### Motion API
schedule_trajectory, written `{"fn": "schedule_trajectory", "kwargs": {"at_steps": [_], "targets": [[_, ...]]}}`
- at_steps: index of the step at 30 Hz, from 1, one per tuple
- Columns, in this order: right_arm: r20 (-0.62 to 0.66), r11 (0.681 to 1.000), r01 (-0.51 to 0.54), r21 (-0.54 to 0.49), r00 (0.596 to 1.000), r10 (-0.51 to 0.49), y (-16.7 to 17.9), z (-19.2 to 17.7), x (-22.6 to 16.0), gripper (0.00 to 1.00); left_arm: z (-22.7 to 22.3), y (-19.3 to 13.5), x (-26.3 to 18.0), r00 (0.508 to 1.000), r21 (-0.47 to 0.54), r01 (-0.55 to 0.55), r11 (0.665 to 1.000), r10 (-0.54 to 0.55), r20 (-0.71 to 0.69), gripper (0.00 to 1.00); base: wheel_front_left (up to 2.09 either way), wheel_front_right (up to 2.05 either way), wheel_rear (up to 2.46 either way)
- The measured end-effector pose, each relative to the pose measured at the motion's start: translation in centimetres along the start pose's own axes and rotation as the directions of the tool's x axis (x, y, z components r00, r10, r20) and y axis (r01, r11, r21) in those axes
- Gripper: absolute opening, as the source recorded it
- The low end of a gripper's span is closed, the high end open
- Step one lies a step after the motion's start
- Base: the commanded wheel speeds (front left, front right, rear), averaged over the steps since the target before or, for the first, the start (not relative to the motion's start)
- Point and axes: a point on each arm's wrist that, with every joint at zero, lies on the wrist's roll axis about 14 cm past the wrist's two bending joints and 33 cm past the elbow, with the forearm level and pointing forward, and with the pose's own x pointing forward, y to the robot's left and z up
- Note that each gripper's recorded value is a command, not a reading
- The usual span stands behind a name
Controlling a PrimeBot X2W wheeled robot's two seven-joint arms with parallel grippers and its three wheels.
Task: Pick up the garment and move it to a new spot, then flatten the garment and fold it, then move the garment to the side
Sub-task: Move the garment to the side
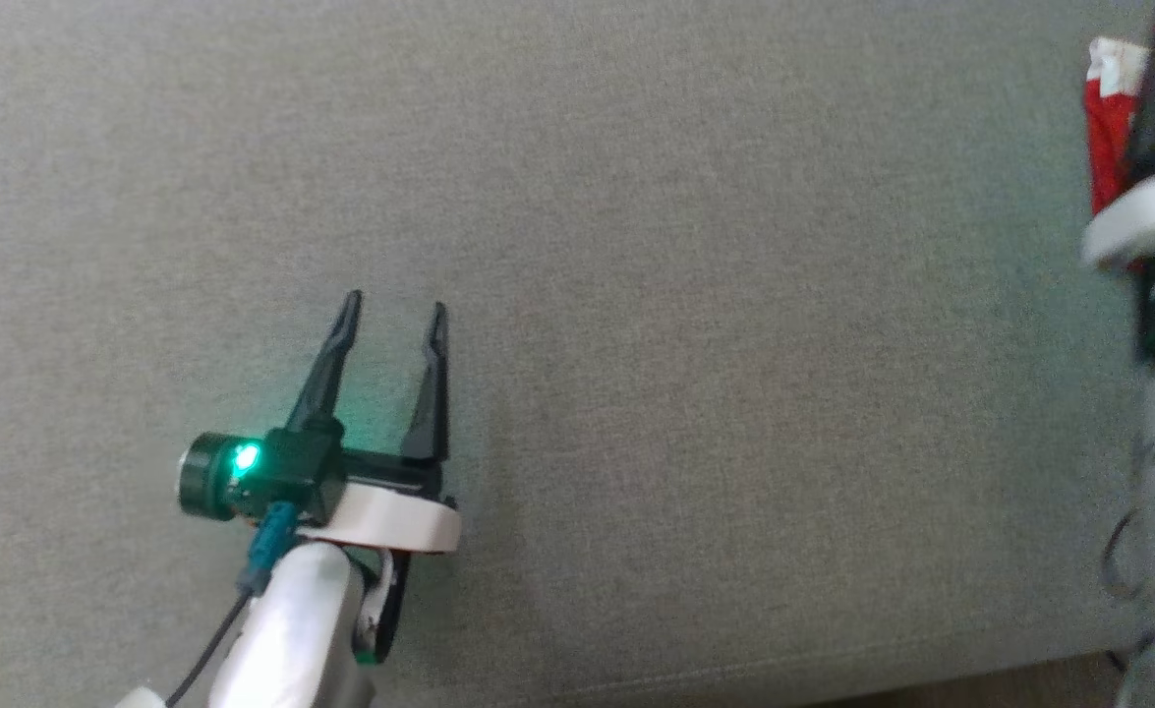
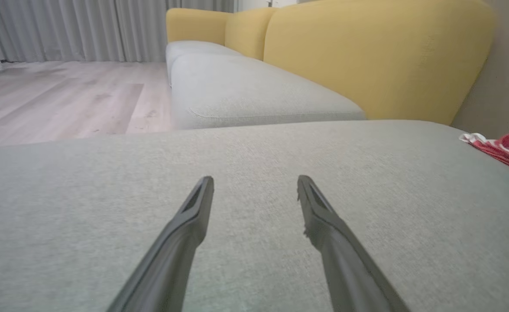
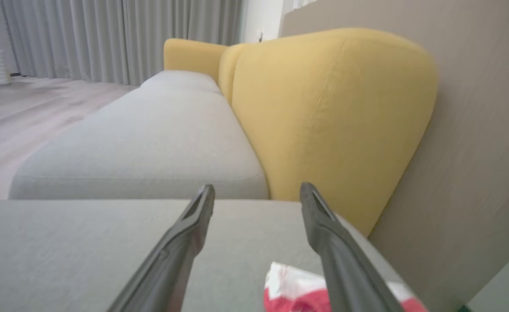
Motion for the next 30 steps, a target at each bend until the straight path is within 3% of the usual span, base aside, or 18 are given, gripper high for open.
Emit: {"fn": "schedule_trajectory", "kwargs": {"at_steps": [10, 16, 30], "targets": [[-0.065, 0.973, -0.147, 0.18, 0.985, 0.161, 8.5, -3.6, -6.9, 1.0, 0.9, 4.2, -3.4, 0.986, 0.015, -0.165, 0.986, 0.165, 0.009, 1.0, 0.0, 0.0, 0.0], [-0.11, 0.957, -0.179, 0.229, 0.972, 0.208, 10.2, -5.2, -10.1, 1.0, 1.2, 6.0, -5.1, 0.971, 0.006, -0.238, 0.971, 0.238, 0.008, 1.0, 0.0, 0.0, 0.0], [-0.039, 0.915, -0.242, 0.322, 0.963, 0.268, 12.4, -2.5, -13.5, 1.0, 1.6, 7.8, -10.5, 0.938, 0.003, -0.345, 0.938, 0.345, 0.016, 1.0, 0.0, 0.0, 0.0]]}}
